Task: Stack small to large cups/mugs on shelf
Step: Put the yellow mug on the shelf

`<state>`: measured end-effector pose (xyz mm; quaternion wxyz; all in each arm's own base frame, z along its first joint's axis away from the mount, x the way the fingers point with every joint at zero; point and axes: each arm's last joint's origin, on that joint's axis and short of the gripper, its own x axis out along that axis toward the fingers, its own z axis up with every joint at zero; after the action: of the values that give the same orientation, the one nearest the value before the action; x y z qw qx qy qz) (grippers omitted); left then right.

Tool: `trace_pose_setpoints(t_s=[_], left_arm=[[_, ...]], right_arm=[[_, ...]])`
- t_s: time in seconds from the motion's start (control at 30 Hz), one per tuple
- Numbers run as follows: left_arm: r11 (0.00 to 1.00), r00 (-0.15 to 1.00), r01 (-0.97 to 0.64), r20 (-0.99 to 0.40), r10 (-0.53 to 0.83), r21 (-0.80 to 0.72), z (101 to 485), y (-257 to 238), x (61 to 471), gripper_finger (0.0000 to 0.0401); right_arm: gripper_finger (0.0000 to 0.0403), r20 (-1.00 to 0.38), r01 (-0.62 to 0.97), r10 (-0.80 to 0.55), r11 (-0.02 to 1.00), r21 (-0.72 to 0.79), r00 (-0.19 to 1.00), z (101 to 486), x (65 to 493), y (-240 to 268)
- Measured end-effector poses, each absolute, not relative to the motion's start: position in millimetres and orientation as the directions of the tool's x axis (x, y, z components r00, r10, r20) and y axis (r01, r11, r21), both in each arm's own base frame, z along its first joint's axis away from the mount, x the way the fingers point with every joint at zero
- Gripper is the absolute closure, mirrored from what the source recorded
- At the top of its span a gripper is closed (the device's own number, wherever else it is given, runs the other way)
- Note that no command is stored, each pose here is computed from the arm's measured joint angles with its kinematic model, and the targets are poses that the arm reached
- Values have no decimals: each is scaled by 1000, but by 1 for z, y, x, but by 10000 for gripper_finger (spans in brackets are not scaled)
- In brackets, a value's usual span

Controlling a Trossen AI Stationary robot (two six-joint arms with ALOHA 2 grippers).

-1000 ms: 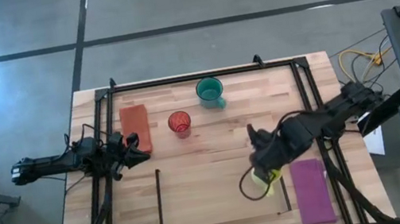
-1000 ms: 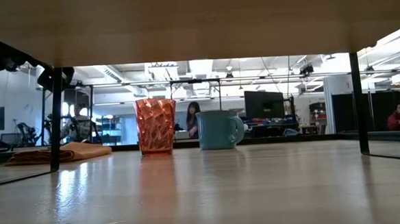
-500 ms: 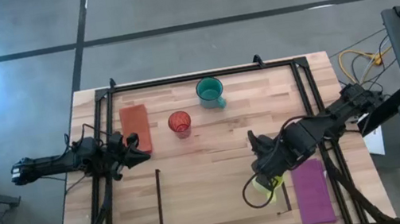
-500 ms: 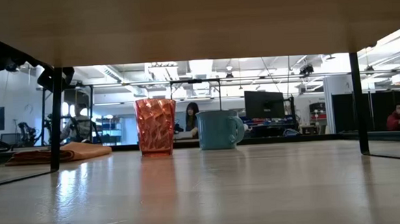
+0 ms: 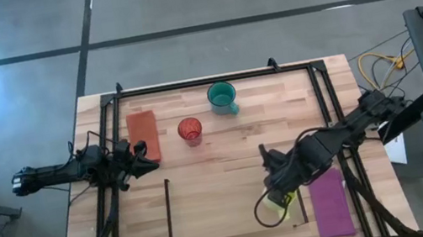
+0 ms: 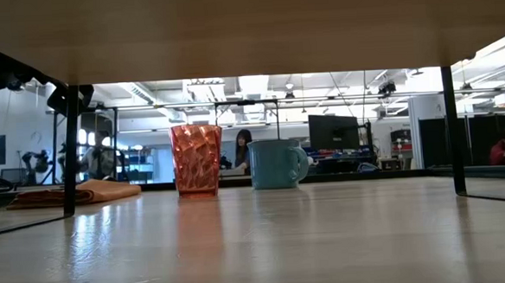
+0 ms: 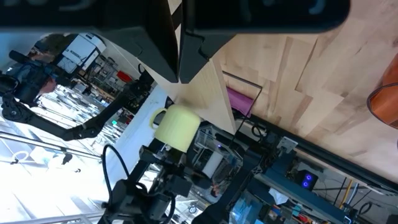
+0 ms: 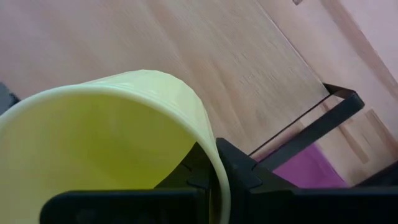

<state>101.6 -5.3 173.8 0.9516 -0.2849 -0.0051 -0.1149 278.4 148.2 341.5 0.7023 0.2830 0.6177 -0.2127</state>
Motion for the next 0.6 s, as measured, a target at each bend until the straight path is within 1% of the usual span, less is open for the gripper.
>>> trace_pose_setpoints(t_s=[0.6], left_arm=[[811, 974, 222, 75, -216, -541, 174, -5, 102, 401]], right_arm=[[390, -987, 633, 25, 765, 123, 161, 342, 279, 147]])
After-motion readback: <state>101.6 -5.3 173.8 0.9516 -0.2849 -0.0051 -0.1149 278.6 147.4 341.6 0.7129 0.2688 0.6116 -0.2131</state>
